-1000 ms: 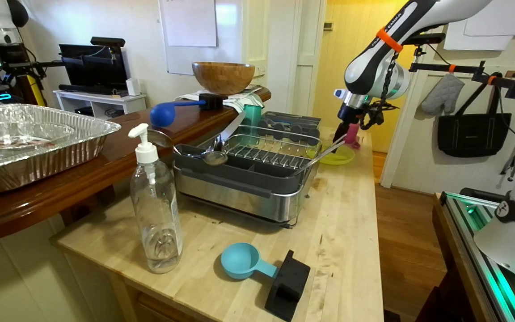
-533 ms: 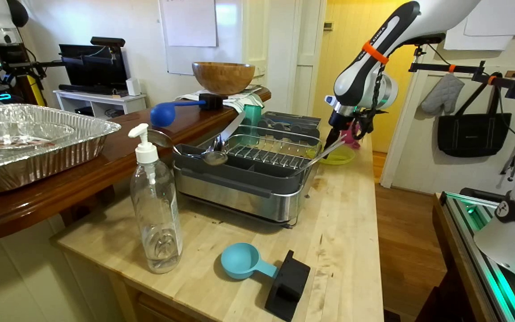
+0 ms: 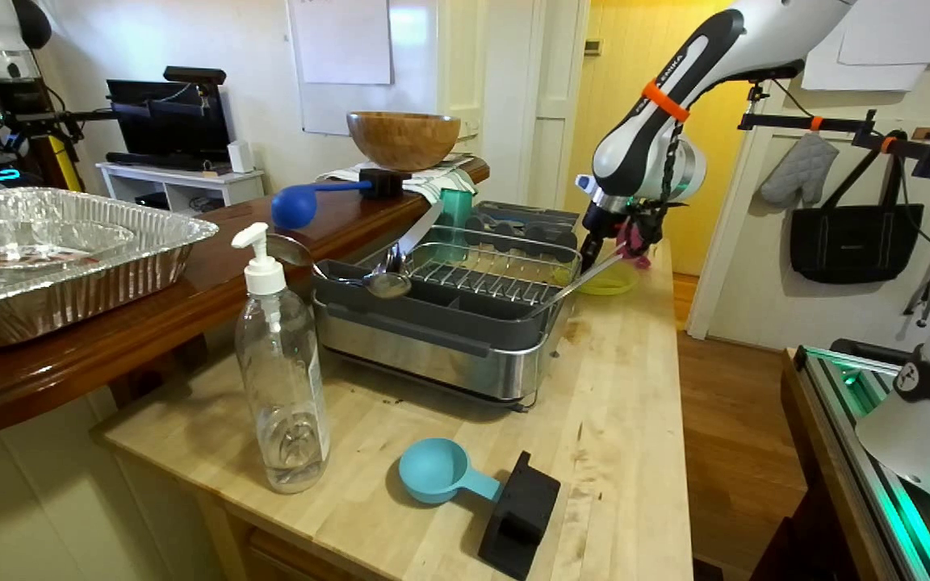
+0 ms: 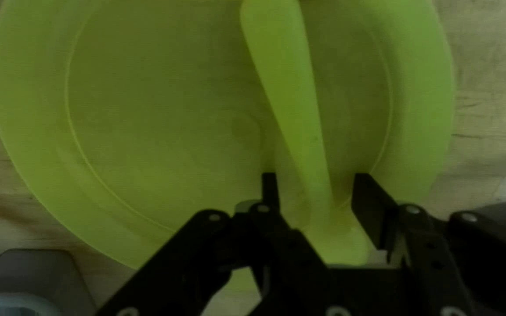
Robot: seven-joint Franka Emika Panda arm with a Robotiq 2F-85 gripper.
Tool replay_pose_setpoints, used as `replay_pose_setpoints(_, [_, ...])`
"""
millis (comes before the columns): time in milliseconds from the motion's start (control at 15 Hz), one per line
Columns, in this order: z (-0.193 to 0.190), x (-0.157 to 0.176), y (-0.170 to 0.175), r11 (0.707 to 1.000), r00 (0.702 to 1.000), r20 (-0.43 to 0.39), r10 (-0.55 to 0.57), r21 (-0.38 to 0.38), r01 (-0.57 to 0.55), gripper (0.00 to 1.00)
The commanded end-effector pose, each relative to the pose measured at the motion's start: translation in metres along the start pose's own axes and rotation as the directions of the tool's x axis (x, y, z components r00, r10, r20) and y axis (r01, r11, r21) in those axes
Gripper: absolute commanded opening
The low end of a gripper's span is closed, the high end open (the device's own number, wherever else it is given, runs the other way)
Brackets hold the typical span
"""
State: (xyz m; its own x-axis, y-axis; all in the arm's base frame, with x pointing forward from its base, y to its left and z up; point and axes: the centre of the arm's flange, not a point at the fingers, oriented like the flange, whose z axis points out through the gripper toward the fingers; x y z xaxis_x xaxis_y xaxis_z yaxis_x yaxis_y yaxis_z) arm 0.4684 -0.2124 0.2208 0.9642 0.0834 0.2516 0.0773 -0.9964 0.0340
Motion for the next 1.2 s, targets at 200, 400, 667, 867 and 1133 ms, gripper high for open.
replay_pose_setpoints(200, [0.001,0.002,0.003,1.0,1.0,-0.003,-0.004,0.0,0.004,0.0])
replay_pose_setpoints(400, [-0.003,0.002,0.004,1.0,1.0,-0.003,-0.004,-0.006,0.004,0.04])
replay_pose_setpoints(667, [-0.024,0.003,0.007,0.999,1.0,-0.017,-0.018,-0.03,0.018,0.04])
replay_pose_setpoints(867, [-0.056,0.008,0.011,0.995,0.997,-0.042,-0.072,-0.066,0.069,0.04])
replay_pose_setpoints(1133, [-0.109,0.023,0.006,0.973,0.975,-0.085,-0.203,-0.127,0.192,0.04])
